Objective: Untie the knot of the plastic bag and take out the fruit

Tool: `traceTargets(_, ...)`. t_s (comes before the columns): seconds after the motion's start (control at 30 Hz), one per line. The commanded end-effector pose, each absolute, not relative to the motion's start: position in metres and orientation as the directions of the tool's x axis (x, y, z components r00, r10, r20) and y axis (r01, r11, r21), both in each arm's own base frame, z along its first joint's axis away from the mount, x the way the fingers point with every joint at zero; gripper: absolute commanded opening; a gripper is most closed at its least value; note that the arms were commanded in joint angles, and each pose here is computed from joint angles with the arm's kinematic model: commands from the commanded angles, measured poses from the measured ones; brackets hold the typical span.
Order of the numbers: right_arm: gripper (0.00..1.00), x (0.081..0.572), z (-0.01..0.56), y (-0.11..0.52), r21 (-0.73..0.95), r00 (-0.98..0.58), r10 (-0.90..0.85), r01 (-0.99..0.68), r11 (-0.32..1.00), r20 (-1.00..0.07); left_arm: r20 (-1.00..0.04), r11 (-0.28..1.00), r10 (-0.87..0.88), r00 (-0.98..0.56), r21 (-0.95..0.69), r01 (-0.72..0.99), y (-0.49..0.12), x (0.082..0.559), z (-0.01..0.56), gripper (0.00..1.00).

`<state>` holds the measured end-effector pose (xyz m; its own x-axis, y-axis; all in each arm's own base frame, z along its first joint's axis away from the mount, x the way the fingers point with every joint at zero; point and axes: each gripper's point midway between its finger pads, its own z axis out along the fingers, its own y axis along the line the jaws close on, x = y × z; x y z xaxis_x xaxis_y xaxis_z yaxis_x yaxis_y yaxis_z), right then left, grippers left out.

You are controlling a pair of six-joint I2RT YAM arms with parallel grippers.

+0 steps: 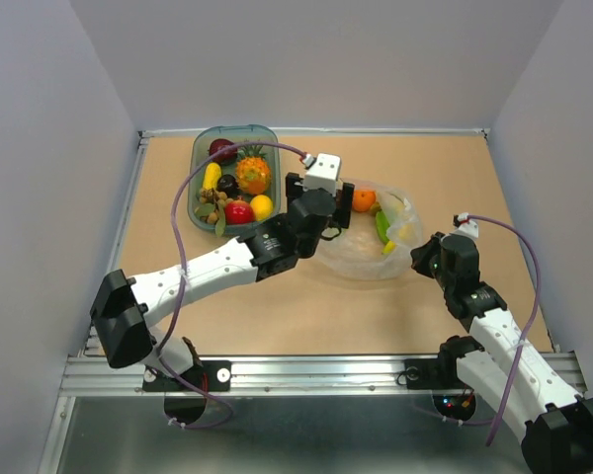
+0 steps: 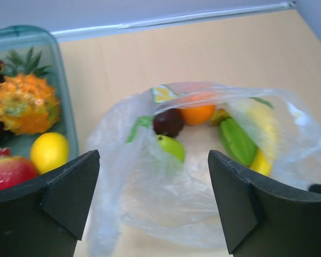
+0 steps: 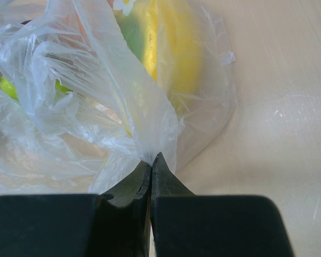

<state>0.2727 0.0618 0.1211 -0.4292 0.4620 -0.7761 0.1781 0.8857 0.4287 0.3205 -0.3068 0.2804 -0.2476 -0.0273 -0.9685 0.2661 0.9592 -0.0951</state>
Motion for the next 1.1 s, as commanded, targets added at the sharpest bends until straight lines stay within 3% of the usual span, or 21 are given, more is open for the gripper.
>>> traceTargets(0.0, 0.01, 0.275, 0.124, 0.064, 0.438, -0.406, 0.464, 0.162, 0.884, -0.787, -0.981, 0.954, -0.008, -0.193, -0.065, 0.292, -0.343, 0.312, 0.295, 0.87)
traceTargets(0.07, 0.00, 0.276, 0.125, 0.064, 0.441, -0.403, 0.465, 0.159, 0.884, -0.788, -0.980, 0.950, 0.014, -0.199, -0.049, 0.308, -0.358, 0.311, 0.287, 0.82)
traceTargets(0.43, 0.00, 0.274, 0.125, 0.065, 0.440, -0.401, 0.464, 0.155, 0.884, -0.790, -0.964, 0.940, 0.117, -0.239, 0.030, 0.339, -0.420, 0.348, 0.234, 0.79)
traceTargets(0.8, 0.01, 0.274, 0.124, 0.066, 0.439, -0.402, 0.464, 0.158, 0.884, -0.789, -0.945, 0.966, 0.120, -0.303, 0.041, 0.255, -0.396, 0.398, 0.186, 0.80)
traceTargets(1.07, 0.01, 0.274, 0.122, 0.066, 0.438, -0.407, 0.464, 0.160, 0.885, -0.787, -0.926, 0.972, 0.115, -0.361, 0.031, 0.231, -0.377, 0.410, 0.154, 0.81)
